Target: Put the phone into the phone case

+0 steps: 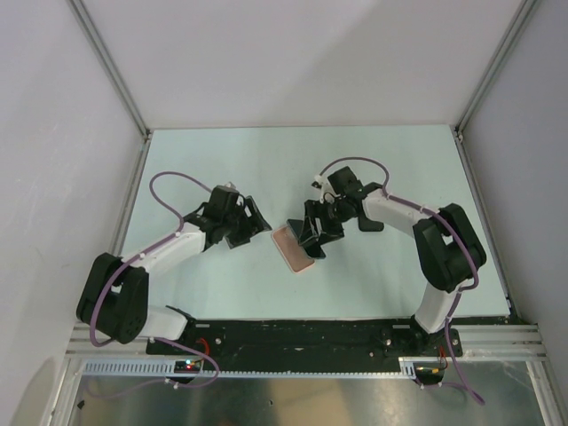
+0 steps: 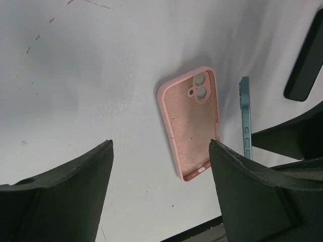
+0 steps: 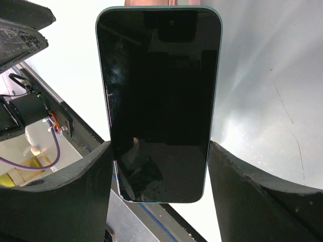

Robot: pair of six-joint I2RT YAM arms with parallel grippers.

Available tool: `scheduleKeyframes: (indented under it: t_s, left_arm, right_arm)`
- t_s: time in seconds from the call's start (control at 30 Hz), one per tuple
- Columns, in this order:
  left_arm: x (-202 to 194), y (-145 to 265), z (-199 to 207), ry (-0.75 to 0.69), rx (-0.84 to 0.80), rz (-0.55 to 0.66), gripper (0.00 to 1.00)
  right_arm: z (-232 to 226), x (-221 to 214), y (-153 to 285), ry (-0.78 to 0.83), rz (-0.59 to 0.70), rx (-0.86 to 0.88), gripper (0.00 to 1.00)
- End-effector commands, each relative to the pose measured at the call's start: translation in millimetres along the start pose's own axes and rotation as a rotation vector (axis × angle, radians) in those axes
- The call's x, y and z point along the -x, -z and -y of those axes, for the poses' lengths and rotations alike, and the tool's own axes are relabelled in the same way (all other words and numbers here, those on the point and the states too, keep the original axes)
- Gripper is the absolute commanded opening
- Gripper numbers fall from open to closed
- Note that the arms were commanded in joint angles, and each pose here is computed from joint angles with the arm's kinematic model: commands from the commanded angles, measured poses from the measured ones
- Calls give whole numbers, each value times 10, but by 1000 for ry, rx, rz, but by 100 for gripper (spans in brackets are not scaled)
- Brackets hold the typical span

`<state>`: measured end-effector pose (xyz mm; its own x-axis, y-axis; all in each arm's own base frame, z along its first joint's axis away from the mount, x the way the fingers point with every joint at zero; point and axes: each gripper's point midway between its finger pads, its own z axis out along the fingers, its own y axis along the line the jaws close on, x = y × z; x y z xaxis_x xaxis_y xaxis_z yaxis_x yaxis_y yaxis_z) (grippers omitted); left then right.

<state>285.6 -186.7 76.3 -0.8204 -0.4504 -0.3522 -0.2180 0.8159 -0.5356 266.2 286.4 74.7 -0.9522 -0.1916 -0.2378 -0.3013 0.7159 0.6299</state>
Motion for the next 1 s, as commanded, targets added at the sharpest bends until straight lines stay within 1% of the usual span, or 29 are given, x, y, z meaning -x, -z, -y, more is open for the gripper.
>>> scheduleKeyframes:
  t_s: [0.0, 0.2, 0.5, 0.7, 0.97]
  left_arm:
    - [40, -12, 76, 10, -27, 14, 81]
    - [45, -21, 80, 6, -29, 12, 80]
    - [45, -30, 74, 5, -26, 11, 80]
    - [67, -31, 73, 7, -25, 15, 80]
    - [83, -45, 100, 9, -29, 11, 80]
  right_arm:
    - [-230, 92, 58, 42, 23, 47, 19]
    - [-215, 87, -17, 100, 11, -58, 19]
    - [-162, 46, -175, 249, -10, -306, 19]
    - [-50, -20, -233, 304, -42, -444, 19]
    - [14, -9, -298, 343, -62, -533, 19]
